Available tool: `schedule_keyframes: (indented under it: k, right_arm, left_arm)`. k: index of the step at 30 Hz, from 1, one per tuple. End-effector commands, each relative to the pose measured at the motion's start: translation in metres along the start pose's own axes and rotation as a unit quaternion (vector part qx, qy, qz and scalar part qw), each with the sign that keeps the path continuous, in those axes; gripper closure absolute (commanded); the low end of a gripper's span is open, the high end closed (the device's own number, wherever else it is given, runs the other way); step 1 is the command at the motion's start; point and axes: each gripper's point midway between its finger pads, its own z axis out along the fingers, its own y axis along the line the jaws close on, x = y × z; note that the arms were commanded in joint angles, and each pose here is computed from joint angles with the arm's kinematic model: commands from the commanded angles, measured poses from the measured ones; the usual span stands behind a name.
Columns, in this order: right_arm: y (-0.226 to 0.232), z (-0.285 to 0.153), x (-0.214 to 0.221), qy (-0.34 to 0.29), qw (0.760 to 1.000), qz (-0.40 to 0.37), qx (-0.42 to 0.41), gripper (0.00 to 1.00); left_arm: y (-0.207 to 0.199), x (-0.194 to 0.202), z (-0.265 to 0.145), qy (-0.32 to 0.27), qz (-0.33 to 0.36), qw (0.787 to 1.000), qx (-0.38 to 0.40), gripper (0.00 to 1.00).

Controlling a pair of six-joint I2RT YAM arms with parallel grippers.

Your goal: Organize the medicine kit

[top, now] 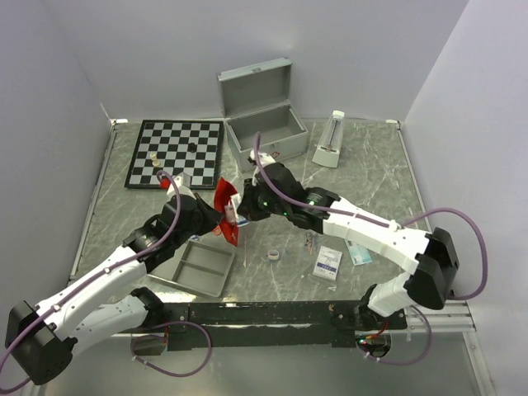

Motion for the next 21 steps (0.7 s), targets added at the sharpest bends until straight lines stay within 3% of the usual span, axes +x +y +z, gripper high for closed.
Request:
schedule_keyframes:
  k: [1, 13, 15, 17, 19, 21]
  right_arm:
    - [0.025, 0.010, -0.019, -0.011, 0.999, -0.009, -0.032, 0.88]
    - [0.007, 0.047, -0.008, 0.040, 0.998, -0.014, 0.038, 0.86]
    - [0.008, 0.047, -0.009, 0.037, 0.999, -0.019, 0.034, 0.71]
    - [0.013, 0.043, -0.014, 0.022, 0.999, -0.017, 0.017, 0.47]
    - [0.016, 0.037, -0.019, 0.006, 1.000, -0.012, 0.009, 0.35]
    - [0.019, 0.027, -0.026, -0.008, 1.000, -0.009, 0.005, 0.30]
  left_arm:
    - [-0.019, -0.006, -0.004, -0.007, -0.006, 0.999, 0.043, 0.99]
    - [-0.024, -0.008, -0.012, -0.011, -0.005, 0.998, 0.062, 0.99]
    - [-0.024, -0.010, -0.013, -0.014, -0.006, 0.998, 0.064, 0.99]
    - [-0.023, -0.009, -0.013, -0.015, -0.005, 0.998, 0.062, 0.99]
    - [-0.021, -0.010, -0.013, -0.017, -0.005, 0.998, 0.058, 0.99]
    - [-0.018, -0.012, -0.014, -0.021, -0.003, 0.999, 0.050, 0.99]
